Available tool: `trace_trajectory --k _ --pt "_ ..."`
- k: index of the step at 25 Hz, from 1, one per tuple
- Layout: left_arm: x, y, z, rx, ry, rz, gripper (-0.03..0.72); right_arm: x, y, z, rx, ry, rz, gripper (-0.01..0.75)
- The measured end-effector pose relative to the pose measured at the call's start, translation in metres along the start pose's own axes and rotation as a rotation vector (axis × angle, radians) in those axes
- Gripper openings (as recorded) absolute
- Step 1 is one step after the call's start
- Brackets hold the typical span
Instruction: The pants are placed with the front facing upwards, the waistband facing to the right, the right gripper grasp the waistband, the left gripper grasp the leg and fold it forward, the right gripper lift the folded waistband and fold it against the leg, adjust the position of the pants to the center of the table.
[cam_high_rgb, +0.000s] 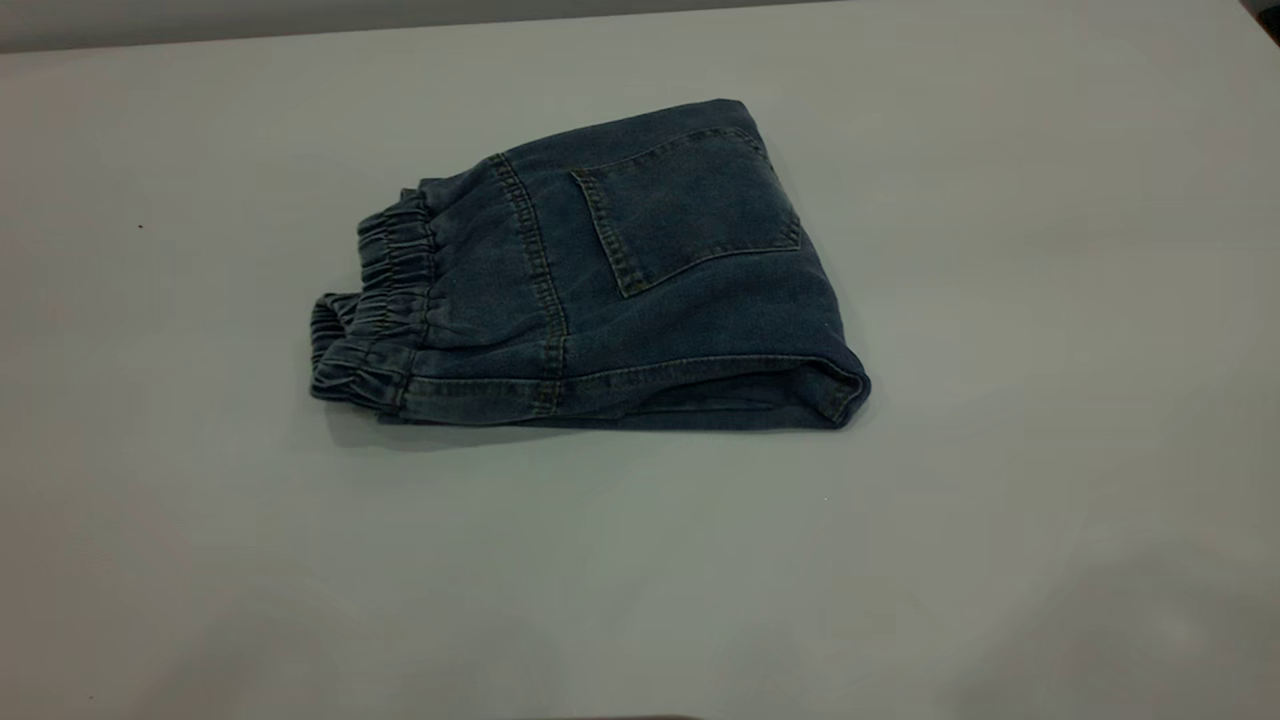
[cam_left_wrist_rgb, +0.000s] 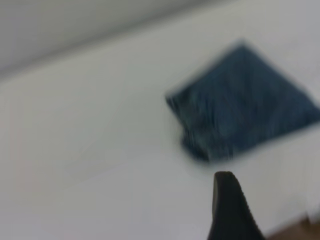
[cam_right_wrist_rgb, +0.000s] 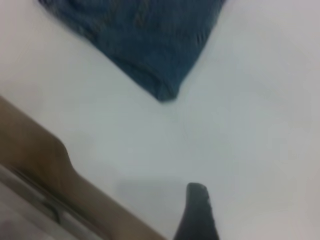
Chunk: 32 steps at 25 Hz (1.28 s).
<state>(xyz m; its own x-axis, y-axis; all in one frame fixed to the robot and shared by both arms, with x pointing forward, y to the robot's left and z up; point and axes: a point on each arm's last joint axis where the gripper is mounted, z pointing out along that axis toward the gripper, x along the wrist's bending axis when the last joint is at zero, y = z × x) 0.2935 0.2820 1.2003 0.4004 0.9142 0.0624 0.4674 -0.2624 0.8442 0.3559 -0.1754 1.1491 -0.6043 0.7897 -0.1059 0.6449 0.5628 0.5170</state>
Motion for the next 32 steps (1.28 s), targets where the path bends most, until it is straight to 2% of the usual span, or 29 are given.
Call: trace_trajectory --k 6,11,15,18,24,32 --pt "-0.008 -0.066 0.058 0.281 -0.025 -0.019 0.38 -0.013 -0.085 -0.002 -0.021 0.047 0.021 0.47" --pt "-0.014 -0.105 0.077 0.402 -0.051 -0.066 0.38 -0.014 -0.142 0.007 -0.135 0.144 0.058 0.47" --pt "-0.015 -0.125 0.079 0.418 -0.053 -0.075 0.38 -0.014 -0.173 0.023 -0.163 0.181 0.072 0.47" --pt "-0.015 -0.137 0.08 0.398 -0.052 -0.075 0.38 -0.014 -0.183 0.022 -0.227 0.212 0.081 0.47" --pt "-0.015 -0.142 0.074 0.316 -0.063 -0.032 0.38 -0.016 -0.187 0.019 -0.277 0.212 0.073 0.47" --pt "-0.015 -0.143 0.069 0.278 -0.065 -0.021 0.38 -0.016 -0.187 0.019 -0.279 0.213 0.073 0.463"
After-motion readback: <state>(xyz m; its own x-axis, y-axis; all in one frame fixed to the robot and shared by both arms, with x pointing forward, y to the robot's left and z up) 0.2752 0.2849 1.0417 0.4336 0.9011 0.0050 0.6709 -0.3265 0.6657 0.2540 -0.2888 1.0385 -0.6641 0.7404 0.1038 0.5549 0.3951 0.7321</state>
